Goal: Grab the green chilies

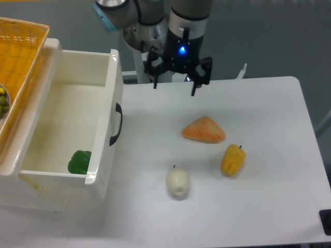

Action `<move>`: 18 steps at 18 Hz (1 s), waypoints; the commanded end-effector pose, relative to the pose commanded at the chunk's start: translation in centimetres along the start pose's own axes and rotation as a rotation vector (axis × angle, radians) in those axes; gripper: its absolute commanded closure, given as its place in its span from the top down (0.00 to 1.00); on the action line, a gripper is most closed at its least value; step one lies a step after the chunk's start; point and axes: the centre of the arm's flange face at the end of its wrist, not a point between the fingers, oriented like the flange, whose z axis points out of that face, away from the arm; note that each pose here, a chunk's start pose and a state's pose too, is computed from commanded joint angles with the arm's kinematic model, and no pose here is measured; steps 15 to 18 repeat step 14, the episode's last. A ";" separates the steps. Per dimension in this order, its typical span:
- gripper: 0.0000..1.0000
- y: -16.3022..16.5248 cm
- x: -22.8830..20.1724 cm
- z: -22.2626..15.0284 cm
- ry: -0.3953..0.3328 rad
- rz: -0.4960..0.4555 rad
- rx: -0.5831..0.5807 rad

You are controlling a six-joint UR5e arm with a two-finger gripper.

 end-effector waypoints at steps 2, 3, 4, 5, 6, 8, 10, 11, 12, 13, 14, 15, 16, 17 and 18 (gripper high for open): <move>1.00 -0.3 -0.9 1.6 -0.002 -0.001 -0.041; 1.00 -0.4 -1.3 2.2 -0.018 0.000 -0.069; 1.00 -0.5 -1.7 2.9 -0.033 0.003 -0.098; 1.00 -0.6 -2.2 3.5 -0.042 0.006 -0.116; 1.00 -0.8 -2.4 4.1 -0.047 0.008 -0.127; 1.00 -1.1 -3.1 5.1 -0.045 0.005 -0.133; 1.00 -1.4 -3.5 6.2 -0.036 0.001 -0.146; 1.00 -1.5 -3.7 6.2 -0.044 0.000 -0.138; 1.00 -1.7 -3.9 6.2 -0.056 -0.004 -0.124; 1.00 -1.8 -4.1 6.5 -0.062 -0.004 -0.119; 1.00 -1.9 -4.2 6.6 -0.062 -0.004 -0.117; 1.00 -1.9 -4.2 6.6 -0.062 -0.004 -0.117; 1.00 -1.9 -4.2 6.6 -0.062 -0.004 -0.117; 1.00 -1.9 -4.2 6.6 -0.062 -0.004 -0.117; 1.00 -1.9 -4.2 6.6 -0.062 -0.004 -0.117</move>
